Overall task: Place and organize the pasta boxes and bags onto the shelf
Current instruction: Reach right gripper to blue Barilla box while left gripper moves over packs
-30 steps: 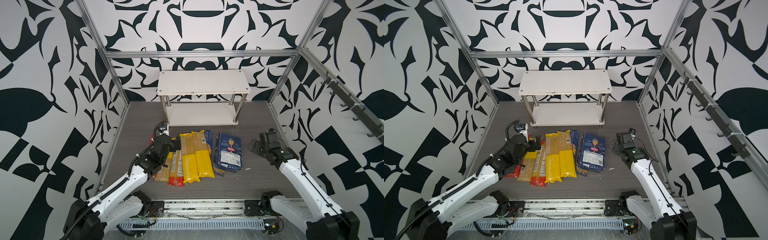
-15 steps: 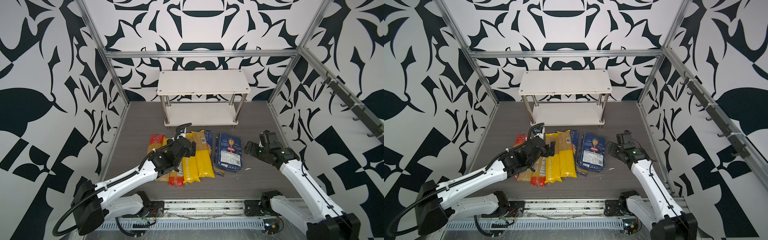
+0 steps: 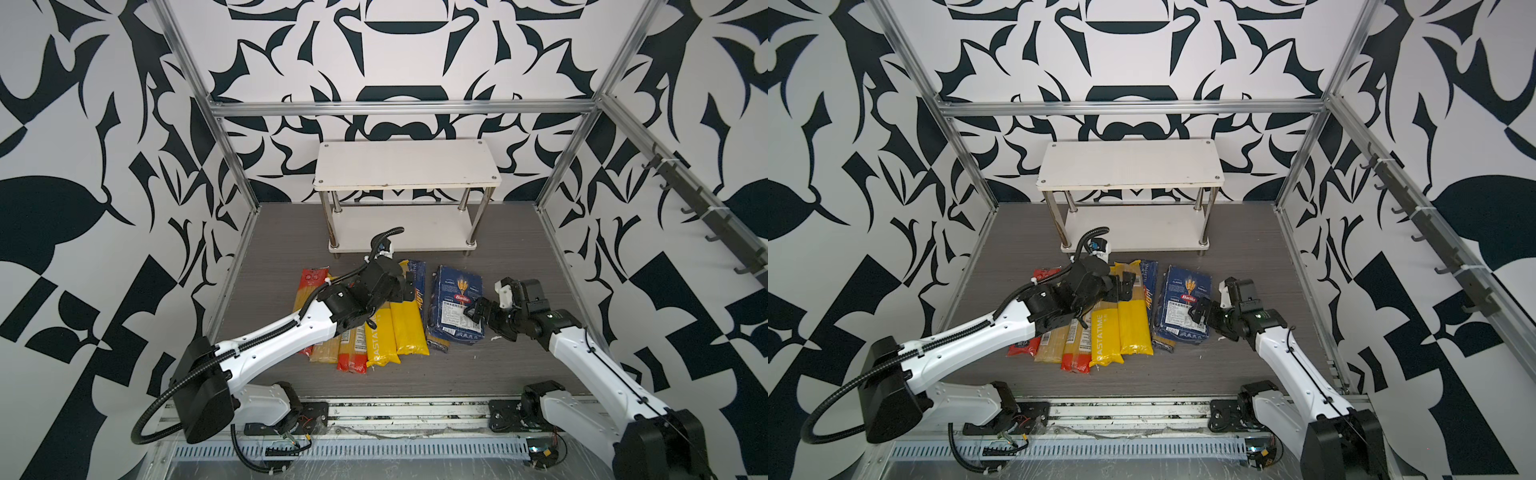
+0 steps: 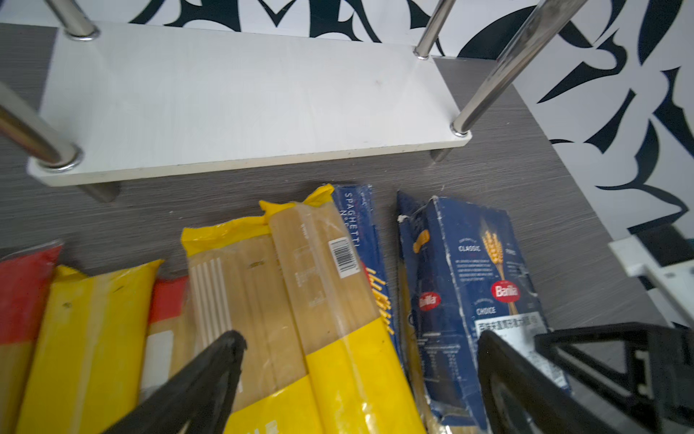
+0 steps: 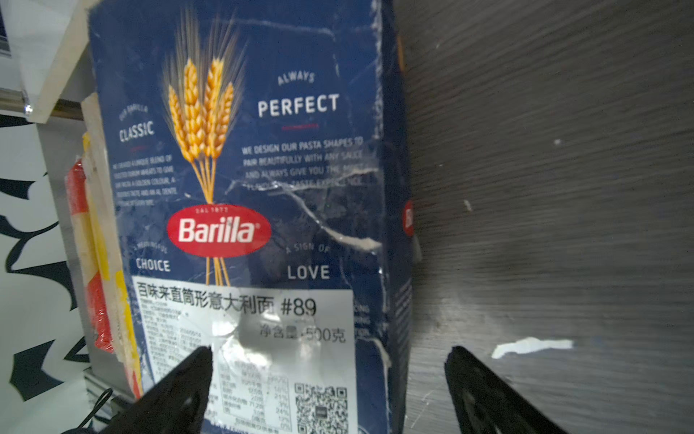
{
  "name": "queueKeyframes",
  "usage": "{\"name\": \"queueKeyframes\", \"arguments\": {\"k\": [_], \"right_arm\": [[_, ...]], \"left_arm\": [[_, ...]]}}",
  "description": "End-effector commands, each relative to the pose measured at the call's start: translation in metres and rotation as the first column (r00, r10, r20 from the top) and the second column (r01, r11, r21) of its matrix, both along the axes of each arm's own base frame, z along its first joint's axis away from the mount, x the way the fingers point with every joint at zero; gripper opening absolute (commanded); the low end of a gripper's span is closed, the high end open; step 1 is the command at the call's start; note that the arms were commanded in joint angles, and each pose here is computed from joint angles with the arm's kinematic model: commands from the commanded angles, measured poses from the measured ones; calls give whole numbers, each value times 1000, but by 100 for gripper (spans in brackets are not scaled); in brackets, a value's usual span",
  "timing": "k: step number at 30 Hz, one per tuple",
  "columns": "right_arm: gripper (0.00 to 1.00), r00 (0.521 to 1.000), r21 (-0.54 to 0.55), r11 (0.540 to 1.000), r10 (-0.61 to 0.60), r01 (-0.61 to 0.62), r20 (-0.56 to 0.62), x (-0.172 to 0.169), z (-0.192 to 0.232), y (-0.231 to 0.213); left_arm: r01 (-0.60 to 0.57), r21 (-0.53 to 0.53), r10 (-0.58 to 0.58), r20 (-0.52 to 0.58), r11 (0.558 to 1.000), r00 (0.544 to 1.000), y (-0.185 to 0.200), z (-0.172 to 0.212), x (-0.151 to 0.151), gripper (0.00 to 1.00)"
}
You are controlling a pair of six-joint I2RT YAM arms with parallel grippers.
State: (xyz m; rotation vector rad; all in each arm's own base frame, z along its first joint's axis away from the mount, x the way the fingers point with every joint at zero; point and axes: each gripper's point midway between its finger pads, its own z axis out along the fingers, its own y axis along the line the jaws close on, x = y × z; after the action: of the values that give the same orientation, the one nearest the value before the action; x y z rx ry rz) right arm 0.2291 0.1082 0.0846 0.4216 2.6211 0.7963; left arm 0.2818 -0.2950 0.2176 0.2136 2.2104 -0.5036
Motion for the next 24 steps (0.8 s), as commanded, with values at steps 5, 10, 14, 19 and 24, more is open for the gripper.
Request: {"name": "queueKeyframes", "arguments": {"k": [5, 10, 14, 19, 24], "right_arm": [[99, 999, 113, 994, 0, 4, -37, 2, -18, 16], [99, 999, 120, 993, -1, 6, -44, -1, -20, 17], [99, 999, 134, 991, 11, -5, -43, -1, -20, 19], [99, 996, 121, 993, 2, 8, -86, -7, -33, 17], [99, 992, 120, 992, -9, 25, -129, -11, -44, 16]], "left_arm": [[50, 15, -48, -122, 999, 991, -34, -22, 4, 100], [75, 35, -67, -175, 997, 982, -54, -34, 12, 95], [93, 34, -82, -238, 995, 968, -69, -51, 15, 90], [98, 27, -86, -289, 995, 954, -77, -65, 16, 88], [112, 18, -101, -321, 994, 942, -84, -74, 14, 86]]}}
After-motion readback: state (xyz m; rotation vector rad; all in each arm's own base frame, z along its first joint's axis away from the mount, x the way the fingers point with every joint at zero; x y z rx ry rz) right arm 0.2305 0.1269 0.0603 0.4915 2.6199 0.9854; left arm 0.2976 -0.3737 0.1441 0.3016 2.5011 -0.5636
